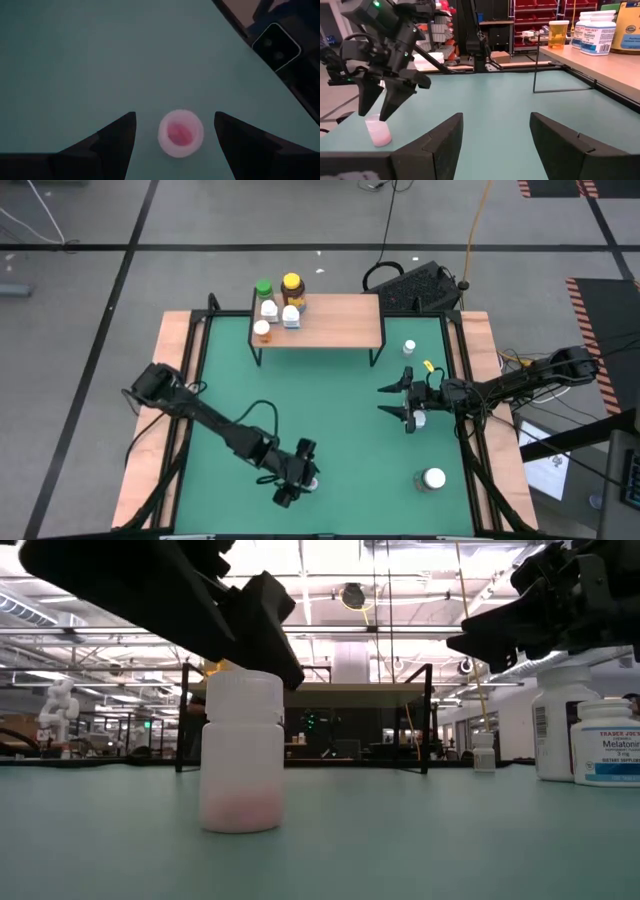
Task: Pick and place medicine bottles onto shelf by color
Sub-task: Put the pink pill bottle on the shelf
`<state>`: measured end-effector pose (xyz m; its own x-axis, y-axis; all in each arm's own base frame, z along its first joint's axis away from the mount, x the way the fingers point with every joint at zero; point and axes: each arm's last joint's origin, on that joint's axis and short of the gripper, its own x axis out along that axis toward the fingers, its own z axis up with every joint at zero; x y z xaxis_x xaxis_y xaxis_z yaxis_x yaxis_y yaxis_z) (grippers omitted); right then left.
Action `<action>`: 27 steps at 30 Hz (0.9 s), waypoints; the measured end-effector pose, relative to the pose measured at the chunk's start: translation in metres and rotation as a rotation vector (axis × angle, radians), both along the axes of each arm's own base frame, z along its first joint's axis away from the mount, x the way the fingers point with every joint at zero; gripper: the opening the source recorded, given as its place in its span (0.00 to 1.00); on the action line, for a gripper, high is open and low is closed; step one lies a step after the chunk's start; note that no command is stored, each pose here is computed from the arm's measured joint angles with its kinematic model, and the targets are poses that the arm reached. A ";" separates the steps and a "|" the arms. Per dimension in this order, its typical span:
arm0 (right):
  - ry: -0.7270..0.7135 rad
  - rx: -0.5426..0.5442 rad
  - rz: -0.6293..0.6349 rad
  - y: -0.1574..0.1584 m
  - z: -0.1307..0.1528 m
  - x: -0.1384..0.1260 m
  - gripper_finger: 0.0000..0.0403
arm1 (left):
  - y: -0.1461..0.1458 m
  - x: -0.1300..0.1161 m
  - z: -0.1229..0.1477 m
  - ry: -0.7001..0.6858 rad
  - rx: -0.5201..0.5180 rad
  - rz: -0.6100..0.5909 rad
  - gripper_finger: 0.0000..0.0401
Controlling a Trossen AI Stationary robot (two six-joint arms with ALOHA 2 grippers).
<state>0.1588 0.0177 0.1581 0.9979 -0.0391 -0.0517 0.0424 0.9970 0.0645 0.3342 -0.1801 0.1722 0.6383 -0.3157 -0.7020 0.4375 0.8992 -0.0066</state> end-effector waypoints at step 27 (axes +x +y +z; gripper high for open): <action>0.007 -0.009 0.000 0.000 -0.001 0.000 0.56 | 0.001 0.005 -0.024 0.060 0.032 -0.022 0.67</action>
<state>0.1587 0.0176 0.1573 0.9975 -0.0395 -0.0586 0.0428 0.9975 0.0556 0.3392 -0.1790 0.1478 0.5878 -0.3062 -0.7489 0.4568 0.8895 -0.0052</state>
